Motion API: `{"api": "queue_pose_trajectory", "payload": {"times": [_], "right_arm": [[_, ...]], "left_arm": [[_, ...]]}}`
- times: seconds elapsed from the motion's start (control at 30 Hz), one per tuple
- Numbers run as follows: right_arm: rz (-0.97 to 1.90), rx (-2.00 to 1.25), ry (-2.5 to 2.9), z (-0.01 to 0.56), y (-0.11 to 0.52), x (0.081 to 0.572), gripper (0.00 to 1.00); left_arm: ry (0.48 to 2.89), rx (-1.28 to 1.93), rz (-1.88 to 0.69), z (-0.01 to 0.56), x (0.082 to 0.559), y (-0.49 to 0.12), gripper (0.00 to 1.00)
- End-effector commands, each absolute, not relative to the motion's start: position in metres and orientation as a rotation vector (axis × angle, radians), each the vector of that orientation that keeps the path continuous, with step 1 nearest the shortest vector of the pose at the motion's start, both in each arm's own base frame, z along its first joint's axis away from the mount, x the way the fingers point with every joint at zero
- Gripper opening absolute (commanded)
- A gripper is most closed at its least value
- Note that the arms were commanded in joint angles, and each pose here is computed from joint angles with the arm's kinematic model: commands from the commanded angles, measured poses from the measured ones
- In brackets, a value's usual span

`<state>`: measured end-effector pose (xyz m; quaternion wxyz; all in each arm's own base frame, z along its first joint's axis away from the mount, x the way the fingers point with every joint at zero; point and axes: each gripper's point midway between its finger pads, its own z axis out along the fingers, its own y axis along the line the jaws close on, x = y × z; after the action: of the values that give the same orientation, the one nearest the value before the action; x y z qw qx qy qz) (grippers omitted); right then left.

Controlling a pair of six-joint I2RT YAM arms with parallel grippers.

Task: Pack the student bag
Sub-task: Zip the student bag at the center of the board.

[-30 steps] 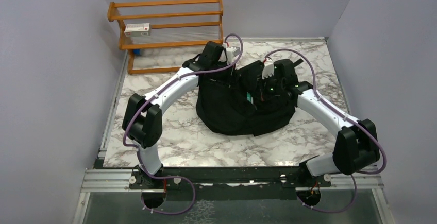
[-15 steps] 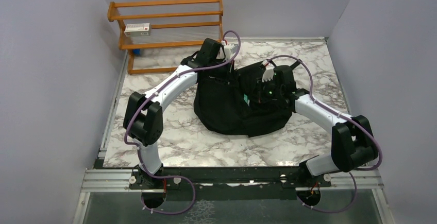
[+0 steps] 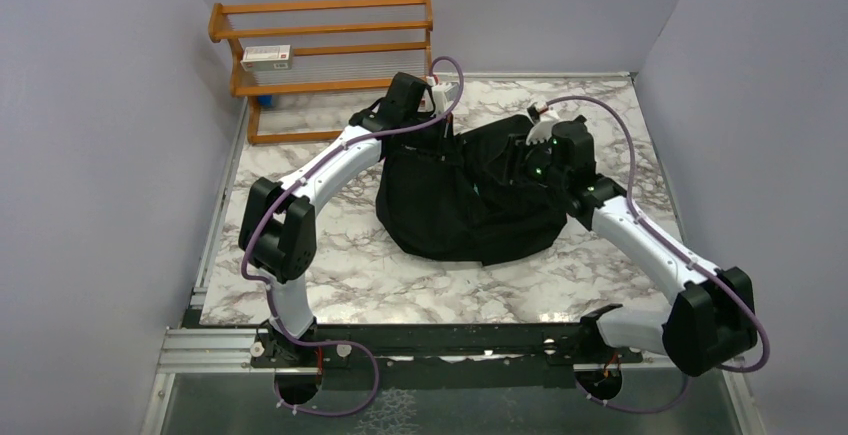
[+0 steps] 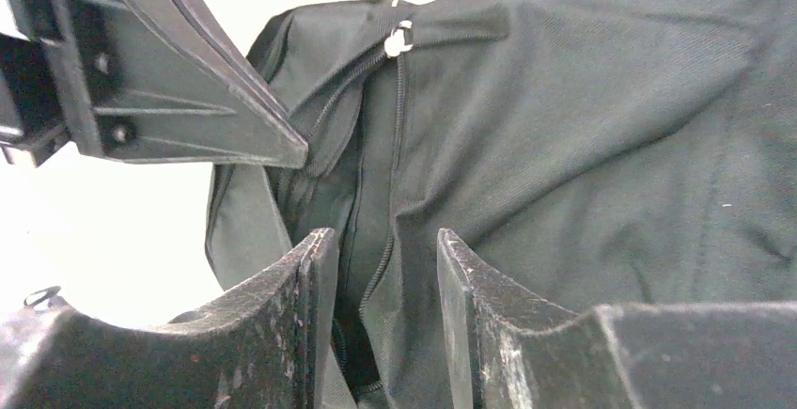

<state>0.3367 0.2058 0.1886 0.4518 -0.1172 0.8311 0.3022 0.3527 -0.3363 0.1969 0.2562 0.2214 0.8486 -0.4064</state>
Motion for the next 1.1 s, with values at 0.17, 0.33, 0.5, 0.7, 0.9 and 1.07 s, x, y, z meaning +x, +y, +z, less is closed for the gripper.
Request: {"api": "queue_pose_trajectory", "payload": {"times": [0.17, 0.33, 0.5, 0.7, 0.9, 1.07], "right_arm": [[0.709, 0.159, 1.945, 0.225, 0.182, 0.364, 0.50], [0.843, 0.408, 1.967, 0.227, 0.195, 0.382, 0.50], [0.974, 0.477, 1.915, 0.239, 0.211, 0.395, 0.50], [0.954, 0.562, 1.908, 0.228, 0.211, 0.415, 0.49], [0.877, 0.528, 1.914, 0.218, 0.211, 0.436, 0.51], [0.925, 0.527, 1.942, 0.209, 0.220, 0.437, 0.51]], "left_arm": [[2.237, 0.610, -1.176, 0.207, 0.356, -0.343, 0.00], [2.243, 0.607, -1.175, 0.205, 0.355, -0.342, 0.00], [2.249, 0.599, -1.183, 0.202, 0.355, -0.343, 0.00], [2.252, 0.598, -1.195, 0.201, 0.355, -0.344, 0.00], [2.251, 0.599, -1.199, 0.201, 0.355, -0.345, 0.00], [2.257, 0.592, -1.201, 0.198, 0.356, -0.345, 0.00]]}}
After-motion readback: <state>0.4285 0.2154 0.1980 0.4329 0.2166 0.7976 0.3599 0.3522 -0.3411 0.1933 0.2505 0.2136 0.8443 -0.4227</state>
